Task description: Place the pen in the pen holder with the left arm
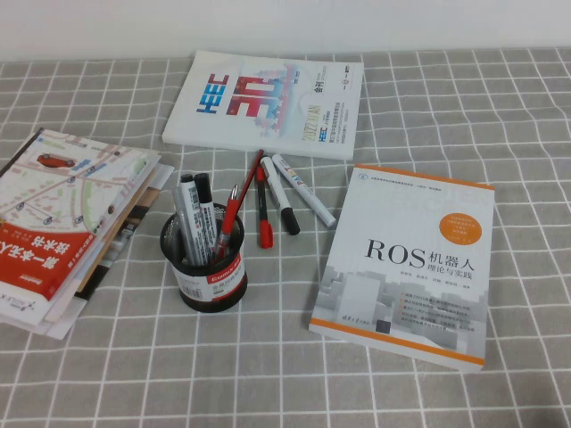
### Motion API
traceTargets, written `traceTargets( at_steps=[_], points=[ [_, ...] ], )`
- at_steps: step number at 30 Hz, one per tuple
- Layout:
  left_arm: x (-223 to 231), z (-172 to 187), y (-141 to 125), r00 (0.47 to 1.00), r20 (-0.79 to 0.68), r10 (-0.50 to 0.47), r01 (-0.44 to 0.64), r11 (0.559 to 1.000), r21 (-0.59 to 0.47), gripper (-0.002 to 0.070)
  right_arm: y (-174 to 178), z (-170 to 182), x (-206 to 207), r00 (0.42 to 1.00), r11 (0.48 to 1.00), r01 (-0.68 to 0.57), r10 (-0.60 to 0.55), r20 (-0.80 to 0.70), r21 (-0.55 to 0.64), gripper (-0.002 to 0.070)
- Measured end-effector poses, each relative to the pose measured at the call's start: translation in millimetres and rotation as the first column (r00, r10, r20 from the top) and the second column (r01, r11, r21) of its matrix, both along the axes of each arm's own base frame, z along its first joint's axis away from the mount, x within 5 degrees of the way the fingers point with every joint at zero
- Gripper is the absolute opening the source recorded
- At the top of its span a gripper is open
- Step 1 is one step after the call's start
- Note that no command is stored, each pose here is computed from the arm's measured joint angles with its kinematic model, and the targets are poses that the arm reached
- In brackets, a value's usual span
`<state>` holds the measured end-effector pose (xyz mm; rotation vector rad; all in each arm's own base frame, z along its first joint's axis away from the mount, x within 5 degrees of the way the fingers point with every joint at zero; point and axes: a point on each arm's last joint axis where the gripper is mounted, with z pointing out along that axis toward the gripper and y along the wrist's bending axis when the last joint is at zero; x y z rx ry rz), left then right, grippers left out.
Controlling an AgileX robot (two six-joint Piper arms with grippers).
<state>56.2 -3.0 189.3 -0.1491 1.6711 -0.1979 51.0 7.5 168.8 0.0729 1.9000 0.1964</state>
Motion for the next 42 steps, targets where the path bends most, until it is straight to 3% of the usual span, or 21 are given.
traceTargets(
  at_steps=[8, 21, 27, 35, 39, 42],
  points=[
    [0.2, 1.6, 0.2, 1.0, 0.017, 0.002, -0.002, 1.0, -0.005, 0.0, 0.0, 0.0, 0.0, 1.0, 1.0, 0.0, 0.0, 0.0, 0.0, -0.0015],
    [-0.7, -5.2, 0.9, 0.999, -0.053, -0.004, 0.01, 0.992, 0.126, 0.0, 0.0, 0.0, 0.0, 1.0, 1.0, 0.0, 0.0, 0.0, 0.0, -0.0015],
    [0.4, 5.2, 0.6, 0.998, 0.054, 0.013, -0.01, 0.998, -0.064, 0.0, 0.0, 0.0, 0.0, 1.0, 1.0, 0.0, 0.0, 0.0, 0.0, -0.0015],
    [0.5, 10.1, 1.0, 0.994, 0.103, 0.028, -0.01, 0.985, -0.171, 0.0, 0.0, 0.0, 0.0, 1.0, 1.0, 0.0, 0.0, 0.0, 0.0, -0.0015],
    [-1.0, 17.0, 0.2, 0.998, 0.055, 0.024, -0.011, 0.974, -0.228, 0.0, 0.0, 0.0, 0.0, 1.0, 1.0, 0.0, 0.0, 0.0, 0.0, -0.0015],
    [-0.5, 46.5, -1.3, 1.0, -0.026, 0.007, -0.012, 0.976, -0.216, 0.0, 0.0, 0.0, 0.0, 1.0, 1.0, 0.0, 0.0, 0.0, 0.0, -0.0015]
  ],
)
